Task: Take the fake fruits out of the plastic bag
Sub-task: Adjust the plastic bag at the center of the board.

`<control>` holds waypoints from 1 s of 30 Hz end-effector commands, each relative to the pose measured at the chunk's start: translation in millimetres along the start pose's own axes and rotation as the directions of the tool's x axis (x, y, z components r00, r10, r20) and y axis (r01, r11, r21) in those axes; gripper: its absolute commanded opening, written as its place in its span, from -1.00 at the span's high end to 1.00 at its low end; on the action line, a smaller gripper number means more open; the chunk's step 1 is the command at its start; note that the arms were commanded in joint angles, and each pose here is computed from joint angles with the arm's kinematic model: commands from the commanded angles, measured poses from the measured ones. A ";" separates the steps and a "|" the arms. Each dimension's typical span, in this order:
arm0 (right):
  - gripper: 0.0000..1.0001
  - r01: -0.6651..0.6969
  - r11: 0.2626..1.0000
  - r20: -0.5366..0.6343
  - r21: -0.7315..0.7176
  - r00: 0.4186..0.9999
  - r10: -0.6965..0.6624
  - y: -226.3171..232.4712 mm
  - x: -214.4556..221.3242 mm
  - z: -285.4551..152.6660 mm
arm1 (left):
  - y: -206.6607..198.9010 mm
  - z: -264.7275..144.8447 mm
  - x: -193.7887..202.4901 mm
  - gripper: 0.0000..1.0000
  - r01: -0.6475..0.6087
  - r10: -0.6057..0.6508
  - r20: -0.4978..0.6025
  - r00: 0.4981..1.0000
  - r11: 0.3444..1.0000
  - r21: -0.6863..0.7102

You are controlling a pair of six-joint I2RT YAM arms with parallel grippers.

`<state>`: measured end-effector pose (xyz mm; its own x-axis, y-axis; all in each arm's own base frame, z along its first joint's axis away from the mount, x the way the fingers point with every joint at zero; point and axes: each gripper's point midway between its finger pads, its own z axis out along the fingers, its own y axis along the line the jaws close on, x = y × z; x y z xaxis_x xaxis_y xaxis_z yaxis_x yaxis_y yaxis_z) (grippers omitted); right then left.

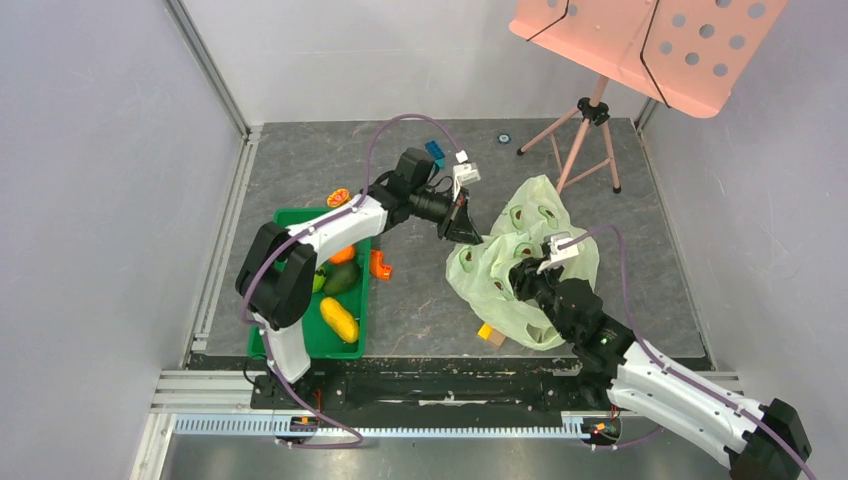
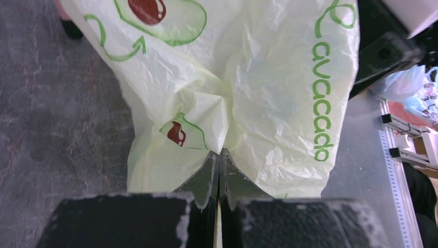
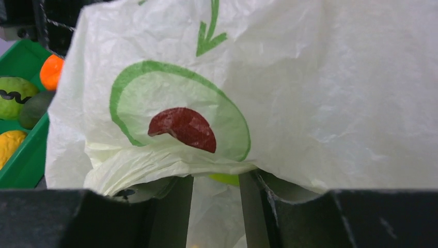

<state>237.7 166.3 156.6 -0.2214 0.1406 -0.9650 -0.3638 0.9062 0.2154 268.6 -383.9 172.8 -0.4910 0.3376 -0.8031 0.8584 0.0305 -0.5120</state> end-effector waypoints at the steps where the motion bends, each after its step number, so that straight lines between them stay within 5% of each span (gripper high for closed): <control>1: 0.17 -0.030 0.999 0.021 0.022 0.999 0.030 -4.5 -2.1 -1.8 | -36.6 -7.4 -24.9 0.96 -0.091 0.092 -0.006 0.996 0.986 0.140; 9: -0.23 -0.002 0.996 -0.032 0.088 0.999 0.005 -18.4 17.2 -1.2 | -12.9 -2.9 -1.4 0.96 -0.020 0.023 -0.100 0.995 0.999 0.026; 15: 0.34 -0.037 0.998 -0.109 -0.060 0.994 0.030 12.9 34.0 4.5 | 22.9 8.7 33.4 0.96 0.056 -0.066 -0.091 0.994 0.992 -0.110; 18: 0.47 -0.112 0.985 -0.110 -0.131 0.989 0.098 31.0 45.6 -0.1 | 34.0 13.0 41.1 0.96 0.089 -0.102 -0.084 0.991 0.986 -0.141; 30: 0.58 -0.099 0.942 -0.214 -0.321 0.976 0.030 140.5 78.8 -4.2 | 49.1 23.1 29.6 0.95 0.091 -0.096 -0.035 0.995 0.988 -0.123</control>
<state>164.3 250.9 63.6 -0.4780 -0.0148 -0.8782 -0.5633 0.7723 0.2936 278.3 -381.8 101.8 -0.5871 0.4151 -0.6950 0.8044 0.2024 -0.5586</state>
